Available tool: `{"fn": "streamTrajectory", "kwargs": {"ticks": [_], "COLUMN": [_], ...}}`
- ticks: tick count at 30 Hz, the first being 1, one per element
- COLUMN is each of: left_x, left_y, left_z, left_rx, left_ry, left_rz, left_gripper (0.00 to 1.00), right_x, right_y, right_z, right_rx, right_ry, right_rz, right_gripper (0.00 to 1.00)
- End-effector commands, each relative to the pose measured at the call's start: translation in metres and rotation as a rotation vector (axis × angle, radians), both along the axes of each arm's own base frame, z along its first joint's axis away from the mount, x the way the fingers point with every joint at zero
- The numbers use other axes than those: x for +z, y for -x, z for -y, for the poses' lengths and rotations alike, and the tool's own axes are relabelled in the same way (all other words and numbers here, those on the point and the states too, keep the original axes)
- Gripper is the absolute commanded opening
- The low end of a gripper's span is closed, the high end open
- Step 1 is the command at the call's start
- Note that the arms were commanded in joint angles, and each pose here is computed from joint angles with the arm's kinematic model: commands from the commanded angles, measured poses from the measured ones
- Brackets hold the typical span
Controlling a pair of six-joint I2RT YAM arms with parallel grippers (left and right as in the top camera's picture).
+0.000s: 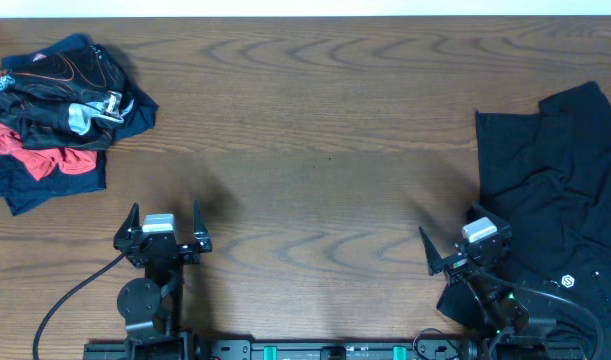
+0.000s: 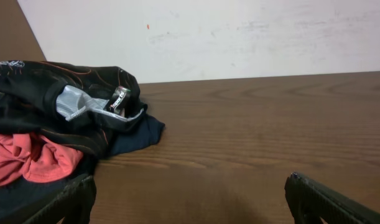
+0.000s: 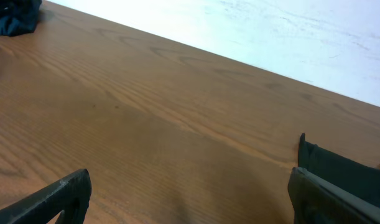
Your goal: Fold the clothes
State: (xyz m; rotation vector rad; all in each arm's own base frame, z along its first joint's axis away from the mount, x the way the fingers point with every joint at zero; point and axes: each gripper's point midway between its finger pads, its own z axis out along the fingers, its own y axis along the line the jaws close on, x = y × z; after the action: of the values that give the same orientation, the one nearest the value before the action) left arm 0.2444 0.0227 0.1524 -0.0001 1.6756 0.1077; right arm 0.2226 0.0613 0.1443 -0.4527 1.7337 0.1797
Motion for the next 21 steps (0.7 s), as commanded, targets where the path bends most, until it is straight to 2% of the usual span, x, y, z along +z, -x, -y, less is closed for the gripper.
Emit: {"fn": "streamTrajectory", "kwargs": {"ticks": [1, 13, 18, 21], "left_x": [-0.0163, -0.0162, -0.0162, -0.0162], "left_y": [0.0006, 0.0006, 0.0006, 0.0006], "left_z": [0.0039, 0.0039, 0.0039, 0.0039], "left_rx": [-0.020, -0.020, -0.020, -0.020], "left_ry": [0.022, 0.022, 0.022, 0.022], "left_rz": [-0.053, -0.053, -0.053, -0.053], "left_gripper": [0.98, 0.98, 0.98, 0.98], "right_x": [0.0000, 0.0001, 0.0003, -0.0003], "right_y": [0.0013, 0.0007, 0.0003, -0.0022], "right_z": [-0.0039, -0.0026, -0.0016, 0.0053], "right_rx": [0.022, 0.013, -0.039, -0.132], "right_ry": [0.010, 0.008, -0.187, -0.397], "right_rz": [0.008, 0.008, -0.071, -0.149], "right_gripper": [0.99, 0.99, 0.99, 0.99]}}
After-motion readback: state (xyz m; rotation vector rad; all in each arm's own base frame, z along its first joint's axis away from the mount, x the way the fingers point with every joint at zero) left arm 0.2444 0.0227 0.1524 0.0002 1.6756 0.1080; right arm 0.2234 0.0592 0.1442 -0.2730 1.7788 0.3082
